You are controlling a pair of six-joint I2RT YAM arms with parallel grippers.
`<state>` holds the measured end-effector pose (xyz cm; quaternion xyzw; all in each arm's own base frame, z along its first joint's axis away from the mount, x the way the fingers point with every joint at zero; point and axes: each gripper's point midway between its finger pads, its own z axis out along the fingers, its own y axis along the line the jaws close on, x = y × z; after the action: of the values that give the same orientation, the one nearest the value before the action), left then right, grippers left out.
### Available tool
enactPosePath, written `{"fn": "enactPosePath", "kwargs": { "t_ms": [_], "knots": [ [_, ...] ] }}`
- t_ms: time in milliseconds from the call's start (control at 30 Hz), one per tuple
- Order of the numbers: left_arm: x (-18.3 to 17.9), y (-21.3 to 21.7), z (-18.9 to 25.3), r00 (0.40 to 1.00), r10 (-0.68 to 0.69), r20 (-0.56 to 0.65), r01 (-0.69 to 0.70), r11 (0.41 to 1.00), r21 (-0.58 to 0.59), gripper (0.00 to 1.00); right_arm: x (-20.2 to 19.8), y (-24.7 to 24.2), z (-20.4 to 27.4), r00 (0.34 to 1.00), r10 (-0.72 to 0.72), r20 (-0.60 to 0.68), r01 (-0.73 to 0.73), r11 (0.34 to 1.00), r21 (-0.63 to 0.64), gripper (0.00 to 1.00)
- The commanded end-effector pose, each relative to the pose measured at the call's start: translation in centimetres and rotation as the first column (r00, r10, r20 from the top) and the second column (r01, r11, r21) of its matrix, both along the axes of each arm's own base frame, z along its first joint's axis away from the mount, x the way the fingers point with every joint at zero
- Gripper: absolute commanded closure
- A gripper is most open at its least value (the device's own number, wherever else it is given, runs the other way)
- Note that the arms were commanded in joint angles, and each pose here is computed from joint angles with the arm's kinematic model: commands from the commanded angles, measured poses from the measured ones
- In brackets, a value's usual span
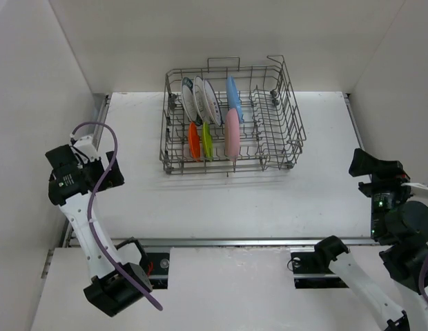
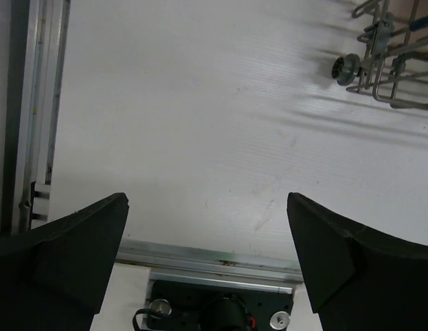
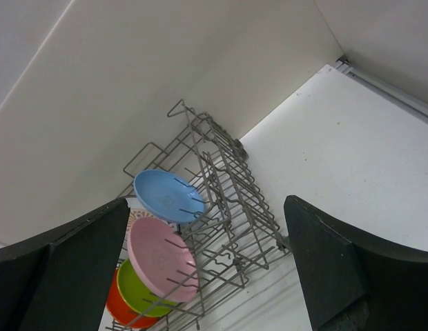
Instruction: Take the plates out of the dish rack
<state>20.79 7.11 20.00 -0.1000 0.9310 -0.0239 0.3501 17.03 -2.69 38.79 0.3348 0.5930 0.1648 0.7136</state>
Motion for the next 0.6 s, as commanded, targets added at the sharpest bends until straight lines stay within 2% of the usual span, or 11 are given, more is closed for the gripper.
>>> {"fn": "enactPosePath", "kwargs": {
  "t_ms": [0, 100, 200, 233, 267, 367, 400, 467, 500, 567],
  "knots": [
    [0.8, 0.7, 1.7, 0.987, 0.149, 0.066, -0.146, 0.988, -0.040, 0.00, 0.2, -0.4, -0.2, 0.999, -0.030, -0.015, 0.029, 0.999, -0.022, 0.00],
    [1.0, 0.7, 3.6, 0.983, 0.172, 0.070, -0.168, 0.984, -0.060, 0.00, 0.3, -0.7, 0.2, 0.998, -0.050, -0.025, 0.049, 0.998, -0.044, 0.00],
    [1.0, -1.8, 5.1, 0.995, -0.021, 0.103, 0.030, 0.996, -0.085, 0.00, 0.6, -1.1, 0.5, 0.996, -0.081, -0.037, 0.079, 0.995, -0.055, 0.00],
    [1.4, -3.5, 5.7, 0.969, -0.196, 0.154, 0.210, 0.974, -0.080, 0.00, 0.7, -1.0, 0.7, 0.996, -0.081, -0.037, 0.079, 0.995, -0.055, 0.00],
    [1.0, -4.7, 6.0, 0.956, -0.243, 0.165, 0.263, 0.959, -0.108, 0.00, 0.9, -1.1, 0.5, 0.994, -0.095, -0.051, 0.091, 0.993, -0.072, 0.00],
    [2.3, -5.8, 9.1, 0.926, -0.307, 0.219, 0.346, 0.923, -0.169, 0.00, 1.9, -0.6, 1.1, 0.993, -0.088, -0.079, 0.079, 0.991, -0.112, 0.00],
    [2.5, -5.8, 11.8, 0.913, -0.324, 0.250, 0.366, 0.920, -0.143, 0.00, 2.2, 0.0, 1.5, 0.995, -0.062, -0.081, 0.051, 0.991, -0.125, 0.00],
    [4.1, -6.3, 13.3, 0.896, -0.376, 0.236, 0.419, 0.891, -0.174, 0.00, 3.7, 1.1, 1.5, 0.992, -0.034, -0.120, 0.012, 0.985, -0.174, 0.00],
    [4.2, -6.9, 16.0, 0.876, -0.403, 0.266, 0.448, 0.884, -0.134, 0.00, 4.2, 1.8, 1.8, 0.993, -0.003, -0.120, -0.019, 0.983, -0.184, 0.00],
    [6.1, -7.2, 17.4, 0.870, -0.417, 0.264, 0.463, 0.875, -0.141, 0.00, 5.7, 2.9, 1.4, 0.989, 0.017, -0.150, -0.048, 0.978, -0.204, 0.00]
  ]
}}
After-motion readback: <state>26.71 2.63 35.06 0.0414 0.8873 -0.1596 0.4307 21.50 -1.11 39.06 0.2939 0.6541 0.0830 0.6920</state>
